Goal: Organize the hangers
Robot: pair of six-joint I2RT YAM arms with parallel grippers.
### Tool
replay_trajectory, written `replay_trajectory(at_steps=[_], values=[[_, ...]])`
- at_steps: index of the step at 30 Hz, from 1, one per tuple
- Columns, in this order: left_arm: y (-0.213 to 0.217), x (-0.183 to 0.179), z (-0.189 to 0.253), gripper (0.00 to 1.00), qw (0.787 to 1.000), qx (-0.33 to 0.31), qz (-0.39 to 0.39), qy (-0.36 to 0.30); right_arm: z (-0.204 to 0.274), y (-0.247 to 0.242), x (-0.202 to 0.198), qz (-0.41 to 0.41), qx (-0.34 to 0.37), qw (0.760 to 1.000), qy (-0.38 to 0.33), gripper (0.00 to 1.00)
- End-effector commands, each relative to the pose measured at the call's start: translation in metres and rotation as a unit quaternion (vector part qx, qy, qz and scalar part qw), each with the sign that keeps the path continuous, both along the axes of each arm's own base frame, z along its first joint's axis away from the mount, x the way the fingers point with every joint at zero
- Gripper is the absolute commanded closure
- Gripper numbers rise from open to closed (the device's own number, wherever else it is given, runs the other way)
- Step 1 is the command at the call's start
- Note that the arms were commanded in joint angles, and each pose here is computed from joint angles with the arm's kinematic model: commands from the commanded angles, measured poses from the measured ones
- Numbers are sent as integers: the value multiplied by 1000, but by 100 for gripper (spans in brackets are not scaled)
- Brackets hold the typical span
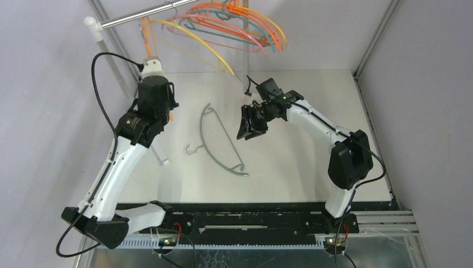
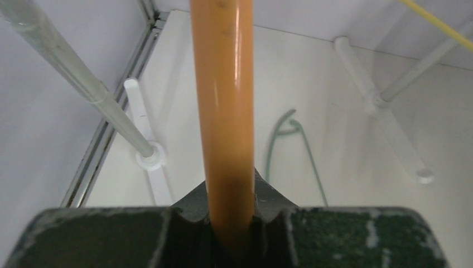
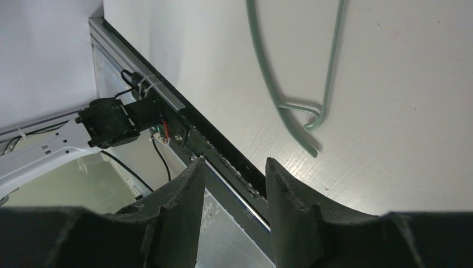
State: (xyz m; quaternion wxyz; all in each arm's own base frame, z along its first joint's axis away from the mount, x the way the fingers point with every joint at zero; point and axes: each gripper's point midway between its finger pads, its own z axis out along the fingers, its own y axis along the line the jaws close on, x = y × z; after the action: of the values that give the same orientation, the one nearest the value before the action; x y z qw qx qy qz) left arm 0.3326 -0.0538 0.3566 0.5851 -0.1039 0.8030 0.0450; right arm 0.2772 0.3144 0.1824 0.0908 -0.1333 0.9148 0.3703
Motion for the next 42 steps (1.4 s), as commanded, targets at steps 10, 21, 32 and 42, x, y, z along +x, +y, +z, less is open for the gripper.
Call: replay_trajectory(at_steps=[10,21,32,42], values=[[41,41,53,100,996,-36,48,-69,11,-1,-5,56,-8,997,-45,49],[18,90,22,100,997,-77,7,-6,14,-13,-14,63,-13,997,-38,50],[-39,109,-1,100,989,-93,-105,51,7,-25,-15,54,-14,998,-24,50],[-65,107,18,27,979,-115,-165,31,2,-38,-14,54,-48,996,-51,47]])
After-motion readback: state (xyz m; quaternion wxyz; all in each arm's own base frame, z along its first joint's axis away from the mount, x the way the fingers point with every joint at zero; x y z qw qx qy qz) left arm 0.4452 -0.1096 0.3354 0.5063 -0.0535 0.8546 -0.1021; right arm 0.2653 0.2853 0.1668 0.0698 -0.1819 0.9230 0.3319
